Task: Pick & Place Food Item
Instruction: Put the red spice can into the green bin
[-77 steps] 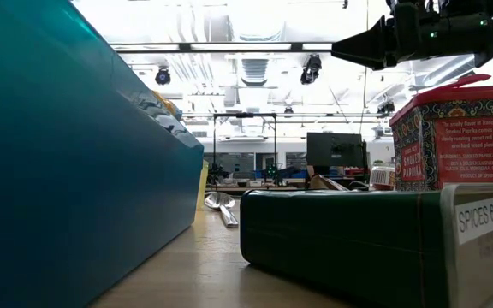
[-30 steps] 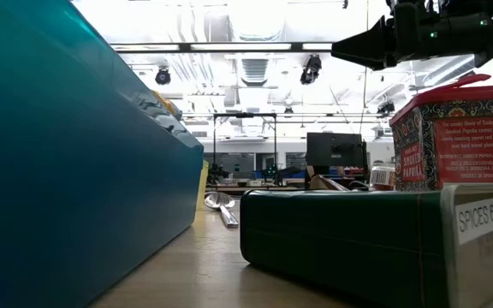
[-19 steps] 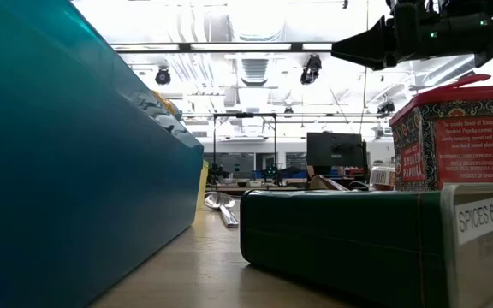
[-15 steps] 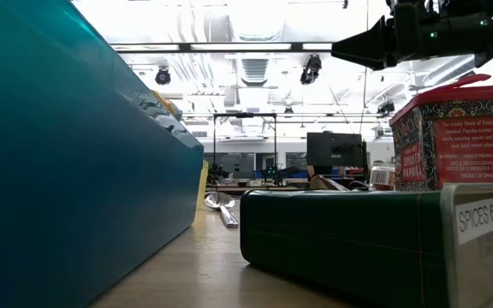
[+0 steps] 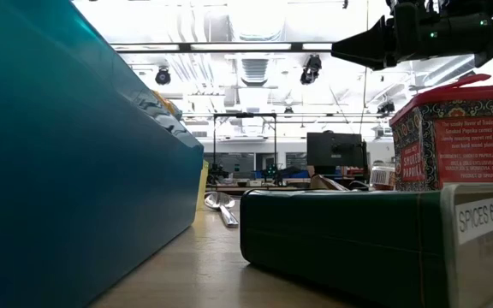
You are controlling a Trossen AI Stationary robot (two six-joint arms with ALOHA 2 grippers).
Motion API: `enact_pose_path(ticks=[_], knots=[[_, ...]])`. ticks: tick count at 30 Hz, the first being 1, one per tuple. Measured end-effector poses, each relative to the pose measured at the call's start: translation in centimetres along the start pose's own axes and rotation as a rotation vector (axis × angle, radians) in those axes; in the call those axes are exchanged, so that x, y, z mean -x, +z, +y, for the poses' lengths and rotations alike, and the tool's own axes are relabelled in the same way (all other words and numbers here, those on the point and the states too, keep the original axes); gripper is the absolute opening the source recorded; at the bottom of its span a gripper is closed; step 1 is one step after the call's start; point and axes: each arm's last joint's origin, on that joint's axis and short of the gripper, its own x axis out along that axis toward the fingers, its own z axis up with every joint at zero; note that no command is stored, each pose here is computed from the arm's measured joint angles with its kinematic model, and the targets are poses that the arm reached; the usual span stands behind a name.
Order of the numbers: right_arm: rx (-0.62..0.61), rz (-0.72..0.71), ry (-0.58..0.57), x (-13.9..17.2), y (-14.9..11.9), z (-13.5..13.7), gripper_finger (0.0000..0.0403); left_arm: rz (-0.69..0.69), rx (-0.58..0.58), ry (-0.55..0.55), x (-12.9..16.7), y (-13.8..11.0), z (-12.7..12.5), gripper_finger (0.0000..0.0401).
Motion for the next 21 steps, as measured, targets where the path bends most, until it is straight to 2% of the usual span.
enact_pose_path(ticks=[6, 13, 21], knots=[[0.0, -0.001, 0.0, 0.0, 0.0, 0.0, 0.0215, -0.048, 0.132, 0.013, -1.1, 1.9, 0.4, 0.0309], [0.0, -0.001, 0.0, 0.0, 0.0, 0.0, 0.0215, -0.109, 0.006, -0.057, -2.2, 3.3, -0.7, 0.0309], [0.0, -0.001, 0.0, 0.0, 0.0, 0.0, 0.0215, -0.133, 0.042, -0.079, -2.4, 3.6, -1.0, 0.0309]])
